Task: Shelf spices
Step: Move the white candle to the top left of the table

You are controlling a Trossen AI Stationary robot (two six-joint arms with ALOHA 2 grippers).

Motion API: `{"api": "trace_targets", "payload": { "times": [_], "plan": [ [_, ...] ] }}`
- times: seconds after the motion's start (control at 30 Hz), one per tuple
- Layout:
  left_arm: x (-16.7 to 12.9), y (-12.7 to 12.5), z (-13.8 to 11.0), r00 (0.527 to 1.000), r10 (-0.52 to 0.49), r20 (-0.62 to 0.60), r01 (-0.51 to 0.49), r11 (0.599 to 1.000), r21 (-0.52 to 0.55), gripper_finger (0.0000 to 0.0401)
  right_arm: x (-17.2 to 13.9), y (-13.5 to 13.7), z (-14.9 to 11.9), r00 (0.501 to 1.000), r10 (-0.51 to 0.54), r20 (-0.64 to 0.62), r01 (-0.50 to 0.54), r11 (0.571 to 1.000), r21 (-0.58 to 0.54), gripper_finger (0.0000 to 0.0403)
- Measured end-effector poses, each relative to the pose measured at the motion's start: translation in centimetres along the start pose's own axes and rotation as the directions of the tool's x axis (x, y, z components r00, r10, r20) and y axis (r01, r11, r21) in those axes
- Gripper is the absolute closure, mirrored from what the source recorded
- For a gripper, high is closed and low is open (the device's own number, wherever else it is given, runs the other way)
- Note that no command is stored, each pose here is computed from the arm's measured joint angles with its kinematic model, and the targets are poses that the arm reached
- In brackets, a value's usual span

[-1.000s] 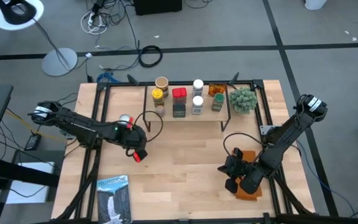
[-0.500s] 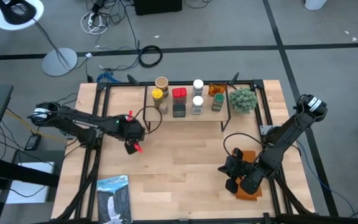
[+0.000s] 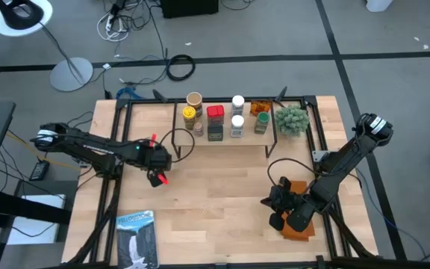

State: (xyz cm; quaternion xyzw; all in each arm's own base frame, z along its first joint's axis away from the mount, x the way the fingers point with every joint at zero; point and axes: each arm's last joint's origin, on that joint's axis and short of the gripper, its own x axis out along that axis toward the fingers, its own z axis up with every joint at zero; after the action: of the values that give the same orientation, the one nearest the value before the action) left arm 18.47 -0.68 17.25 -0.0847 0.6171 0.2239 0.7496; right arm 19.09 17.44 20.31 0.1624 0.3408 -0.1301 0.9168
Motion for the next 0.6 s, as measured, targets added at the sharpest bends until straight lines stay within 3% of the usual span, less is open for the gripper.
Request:
{"api": "trace_targets", "payload": {
  "times": [0.23,0.4,0.6],
  "plan": [
    [-4.2,-0.1,-0.2,0.976,-0.083,0.203,0.089,0.996,-0.022,0.0109,0.5,-0.4,0.5,1.000,-0.022,0.002,0.022,1.000,0.001,0.0401],
    [-7.2,0.2,-2.2,0.939,-0.163,0.302,0.197,0.977,-0.085,0.0109,0.5,-0.4,0.6,1.000,-0.022,-0.002,0.022,1.000,0.004,0.0401],
    [-9.0,-0.2,-5.1,0.877,-0.079,0.474,0.202,0.955,-0.215,0.0109,0.5,-0.4,0.6,1.000,-0.021,-0.005,0.021,1.000,0.003,0.0401]
  ]
}}
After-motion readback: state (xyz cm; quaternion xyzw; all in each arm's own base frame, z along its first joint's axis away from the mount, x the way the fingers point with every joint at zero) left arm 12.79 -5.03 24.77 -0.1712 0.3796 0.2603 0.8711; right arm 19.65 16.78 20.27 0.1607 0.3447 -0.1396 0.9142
